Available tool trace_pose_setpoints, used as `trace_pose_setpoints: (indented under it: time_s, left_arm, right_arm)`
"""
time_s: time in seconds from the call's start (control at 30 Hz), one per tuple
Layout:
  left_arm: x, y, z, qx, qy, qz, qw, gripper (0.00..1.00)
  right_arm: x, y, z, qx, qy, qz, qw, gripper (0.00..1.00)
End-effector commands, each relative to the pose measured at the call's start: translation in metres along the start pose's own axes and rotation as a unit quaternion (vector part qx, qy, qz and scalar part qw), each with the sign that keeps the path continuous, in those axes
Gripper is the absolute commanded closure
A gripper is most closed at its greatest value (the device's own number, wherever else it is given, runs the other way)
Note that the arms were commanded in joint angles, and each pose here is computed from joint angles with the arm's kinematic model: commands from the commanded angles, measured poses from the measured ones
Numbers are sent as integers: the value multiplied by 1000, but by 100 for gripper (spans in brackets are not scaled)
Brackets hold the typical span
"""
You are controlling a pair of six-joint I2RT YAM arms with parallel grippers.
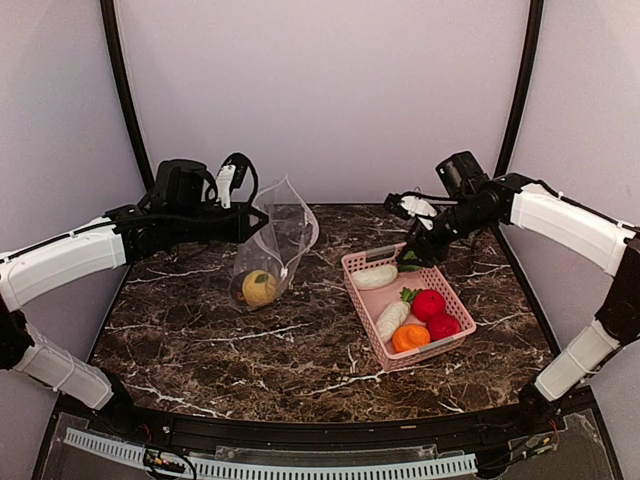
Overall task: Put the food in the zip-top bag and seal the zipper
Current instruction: Pick up the fake fruit from the bin.
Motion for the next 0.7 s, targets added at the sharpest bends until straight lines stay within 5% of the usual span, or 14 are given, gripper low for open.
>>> trace_pose_setpoints:
  time_s: [0.0,0.37,0.67]
  left_arm:
    - [-1,1,1,10,-5,-8,1000,99]
    - [17,-18,25,72,49,13,996,99]
    - [22,-54,20,134,53,-48,988,99]
  right_arm:
    - [8,-28,-9,-8,-15,-19,1000,41]
    - [28,-77,-6,71,2,-44,997,50]
    - [15,-113,3,182,-5,-48,982,36]
Point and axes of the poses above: each gripper's point midway between its finger pads, its own z axis out along the fingers, its own x axis along the line the jaws close on, y = z × x, the point moved 1 cm from there along -z, back along the fingers, and after that the axes turned 8 degrees about -z, right-handed, at the moved point
